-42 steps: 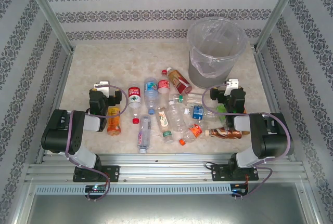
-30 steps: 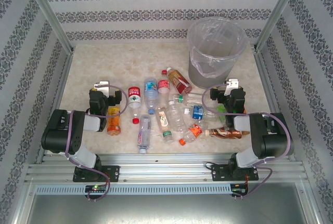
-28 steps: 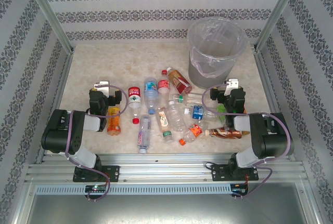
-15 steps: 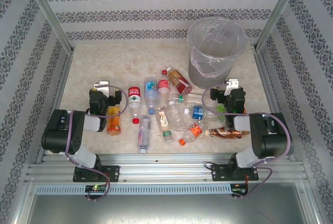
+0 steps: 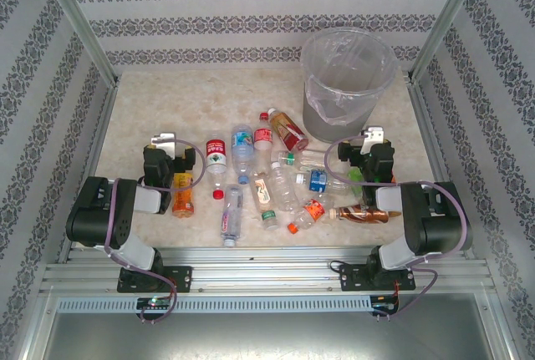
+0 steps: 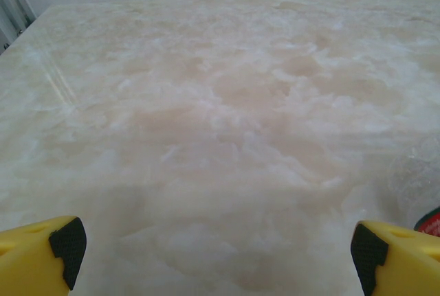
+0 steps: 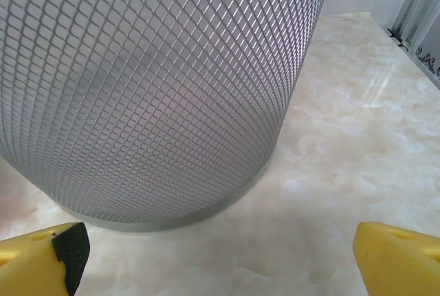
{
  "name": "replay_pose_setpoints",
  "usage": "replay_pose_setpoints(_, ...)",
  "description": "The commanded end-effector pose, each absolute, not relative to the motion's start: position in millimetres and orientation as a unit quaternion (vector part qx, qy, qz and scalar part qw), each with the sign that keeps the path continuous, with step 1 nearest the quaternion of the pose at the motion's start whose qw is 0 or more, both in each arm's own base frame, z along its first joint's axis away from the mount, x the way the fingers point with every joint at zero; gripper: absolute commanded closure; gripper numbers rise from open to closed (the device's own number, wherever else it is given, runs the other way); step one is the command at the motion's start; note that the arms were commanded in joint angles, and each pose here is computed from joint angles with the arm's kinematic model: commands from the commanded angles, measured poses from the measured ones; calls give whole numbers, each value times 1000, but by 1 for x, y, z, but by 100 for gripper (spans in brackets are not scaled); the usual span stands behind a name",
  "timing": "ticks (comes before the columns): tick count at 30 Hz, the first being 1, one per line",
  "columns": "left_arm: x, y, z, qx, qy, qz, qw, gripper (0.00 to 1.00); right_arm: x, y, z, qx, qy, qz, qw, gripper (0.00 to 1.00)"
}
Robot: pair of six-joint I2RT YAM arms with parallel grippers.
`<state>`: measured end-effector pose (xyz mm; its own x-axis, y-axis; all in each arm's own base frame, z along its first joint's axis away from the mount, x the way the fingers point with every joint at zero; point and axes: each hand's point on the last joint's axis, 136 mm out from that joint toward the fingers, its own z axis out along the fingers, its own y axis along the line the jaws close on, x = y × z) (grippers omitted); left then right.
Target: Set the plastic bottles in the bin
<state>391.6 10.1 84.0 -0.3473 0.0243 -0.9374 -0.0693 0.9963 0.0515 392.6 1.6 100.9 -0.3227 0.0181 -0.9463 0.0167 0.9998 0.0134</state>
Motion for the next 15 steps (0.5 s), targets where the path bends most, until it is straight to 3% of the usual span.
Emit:
replay_pose_setpoints(1,391,14,106,-26,807,43,589,0,389,-5,122,28,797,-13,603,2)
replay_pose_setpoints(8,383,11,144,-33,802,69,592,0,358,-14,142,76,791,-14,608,2)
replay_pose_setpoints(15,384,-46,185,-36,817,-42,575,0,325,-14,158,113,792,-22,599,2)
